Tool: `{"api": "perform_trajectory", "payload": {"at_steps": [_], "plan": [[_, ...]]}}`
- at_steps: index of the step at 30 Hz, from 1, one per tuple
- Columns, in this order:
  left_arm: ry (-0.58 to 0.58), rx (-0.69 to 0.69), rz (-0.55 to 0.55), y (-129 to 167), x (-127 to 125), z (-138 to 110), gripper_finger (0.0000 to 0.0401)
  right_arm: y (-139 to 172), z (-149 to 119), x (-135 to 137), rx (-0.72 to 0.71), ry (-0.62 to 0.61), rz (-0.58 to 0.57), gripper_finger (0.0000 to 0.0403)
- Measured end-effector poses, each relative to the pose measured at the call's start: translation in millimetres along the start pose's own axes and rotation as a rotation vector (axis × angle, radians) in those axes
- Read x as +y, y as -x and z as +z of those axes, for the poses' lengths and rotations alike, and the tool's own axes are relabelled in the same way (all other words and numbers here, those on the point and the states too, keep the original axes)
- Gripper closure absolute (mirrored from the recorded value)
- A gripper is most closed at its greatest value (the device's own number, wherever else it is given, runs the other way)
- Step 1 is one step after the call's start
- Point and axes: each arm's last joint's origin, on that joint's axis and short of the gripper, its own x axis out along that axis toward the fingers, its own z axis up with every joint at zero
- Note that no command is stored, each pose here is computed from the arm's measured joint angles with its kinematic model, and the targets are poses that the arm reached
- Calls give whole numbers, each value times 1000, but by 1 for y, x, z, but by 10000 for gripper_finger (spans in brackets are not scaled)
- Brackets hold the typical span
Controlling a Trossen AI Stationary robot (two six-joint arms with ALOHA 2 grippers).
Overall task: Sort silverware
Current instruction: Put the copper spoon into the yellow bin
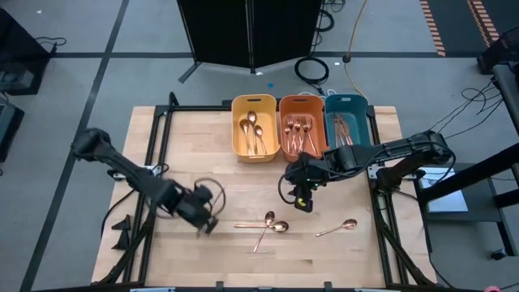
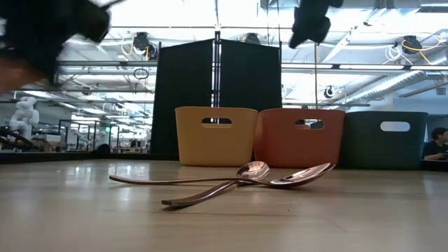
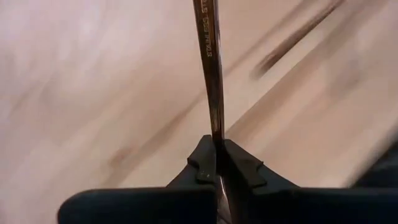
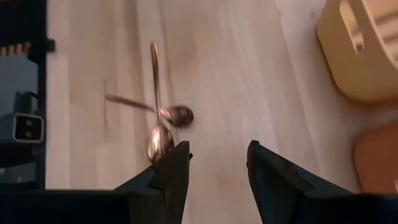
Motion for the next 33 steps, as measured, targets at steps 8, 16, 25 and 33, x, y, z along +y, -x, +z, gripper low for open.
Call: {"api": "perform_trajectory", "payload": {"at_steps": [8, 16, 25, 33], "plan": [[124, -639, -371, 69, -4, 52, 396, 3, -19, 8, 133, -25, -32, 255], [-366, -1184, -149, 103, -14, 92, 396, 17, -28, 27, 82, 98, -27, 255], [-1134, -1129, 651, 106, 31, 161, 396, 19, 2, 0, -187, 159, -297, 255], [-1672, -681, 1156, 84, 90, 226, 396, 36, 39, -56, -386, -178, -381, 255]]}}
